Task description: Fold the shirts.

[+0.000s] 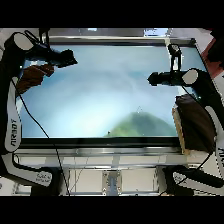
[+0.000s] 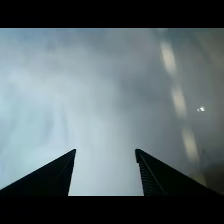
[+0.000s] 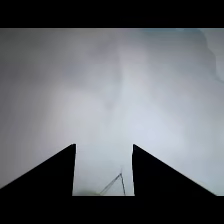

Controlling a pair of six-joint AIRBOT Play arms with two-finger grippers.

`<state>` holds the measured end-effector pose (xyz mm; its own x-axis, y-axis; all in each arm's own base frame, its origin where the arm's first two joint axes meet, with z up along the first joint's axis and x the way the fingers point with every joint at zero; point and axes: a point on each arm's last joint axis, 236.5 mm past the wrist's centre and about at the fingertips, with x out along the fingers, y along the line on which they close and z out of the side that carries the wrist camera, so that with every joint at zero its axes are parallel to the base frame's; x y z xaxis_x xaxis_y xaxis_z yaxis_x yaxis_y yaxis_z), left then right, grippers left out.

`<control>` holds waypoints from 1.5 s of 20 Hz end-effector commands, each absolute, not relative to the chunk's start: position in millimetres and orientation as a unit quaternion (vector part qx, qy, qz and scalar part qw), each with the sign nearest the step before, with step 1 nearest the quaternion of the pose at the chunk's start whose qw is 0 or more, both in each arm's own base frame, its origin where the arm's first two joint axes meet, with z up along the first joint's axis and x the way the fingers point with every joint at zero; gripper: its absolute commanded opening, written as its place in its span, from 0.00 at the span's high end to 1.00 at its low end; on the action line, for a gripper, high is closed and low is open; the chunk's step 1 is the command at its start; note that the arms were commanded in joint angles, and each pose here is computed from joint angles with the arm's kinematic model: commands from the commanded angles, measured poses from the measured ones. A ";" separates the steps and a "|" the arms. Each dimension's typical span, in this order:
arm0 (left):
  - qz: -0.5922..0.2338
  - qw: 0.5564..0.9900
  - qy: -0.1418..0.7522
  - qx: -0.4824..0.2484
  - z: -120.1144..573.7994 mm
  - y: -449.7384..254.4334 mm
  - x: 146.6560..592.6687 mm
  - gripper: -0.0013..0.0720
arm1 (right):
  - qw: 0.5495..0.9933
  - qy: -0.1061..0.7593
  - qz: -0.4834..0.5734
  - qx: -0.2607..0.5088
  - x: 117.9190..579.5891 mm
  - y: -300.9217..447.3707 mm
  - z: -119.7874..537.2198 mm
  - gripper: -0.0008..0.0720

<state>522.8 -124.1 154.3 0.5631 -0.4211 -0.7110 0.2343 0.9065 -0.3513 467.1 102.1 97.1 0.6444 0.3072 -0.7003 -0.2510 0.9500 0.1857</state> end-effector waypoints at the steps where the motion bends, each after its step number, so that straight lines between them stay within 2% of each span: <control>1: -0.041 0.931 0.363 0.028 162.1 -37.2 563.6 0.26 | 0.906 0.392 0.155 0.038 467.3 103.0 97.4 0.43; 3: 0.089 0.934 0.325 0.121 179.5 39.5 576.4 0.26 | 0.906 0.392 0.155 0.038 467.3 103.1 97.4 0.43; 4: 0.123 0.933 0.311 0.132 184.8 65.5 580.4 0.29 | 0.906 0.392 0.156 0.040 467.2 104.1 97.7 0.43; 5: 0.147 0.935 0.304 0.112 182.9 89.7 583.4 0.37 | 0.905 0.391 0.158 0.047 467.1 106.3 98.6 0.43; 6: 0.173 0.935 0.303 0.067 173.4 115.3 584.7 0.41 | 0.906 0.388 0.160 0.054 468.0 108.2 100.5 0.43; 10: 0.255 0.899 0.331 -0.135 97.2 209.7 574.7 0.40 | 0.907 0.383 0.164 0.066 469.3 112.1 103.8 0.43; 12: 0.263 0.870 0.341 -0.241 51.6 239.4 570.9 0.23 | 0.905 0.381 0.169 0.084 469.2 117.4 106.5 0.43; 14: 0.255 0.834 0.331 -0.361 16.0 257.4 572.1 0.21 | 0.904 0.378 0.174 0.099 469.4 122.0 109.4 0.43; 15: 0.253 0.817 0.324 -0.404 2.2 266.5 571.8 0.11 | 0.904 0.378 0.175 0.101 469.4 122.6 109.8 0.43; 16: 0.257 0.803 0.319 -0.434 -11.2 277.2 569.3 0.08 | 0.903 0.378 0.175 0.102 469.1 122.9 109.7 0.43; 20: 0.277 0.777 0.329 -0.460 -47.8 301.6 555.4 0.08 | 0.899 0.376 0.186 0.128 468.1 131.9 114.4 0.43; 24: 0.270 0.752 0.341 -0.495 -68.4 293.8 554.3 0.08 | 0.897 0.369 0.193 0.151 469.2 138.1 120.0 0.43; 30: 0.275 0.743 0.343 -0.504 -97.1 295.8 556.9 0.10 | 0.893 0.366 0.199 0.169 469.1 143.2 123.9 0.43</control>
<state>556.1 295.7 -82.6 0.6156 0.0727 -0.7847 -0.7492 0.3627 -0.5541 468.9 140.0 121.3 0.6521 0.4664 -0.5978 -0.2318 0.8733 0.4285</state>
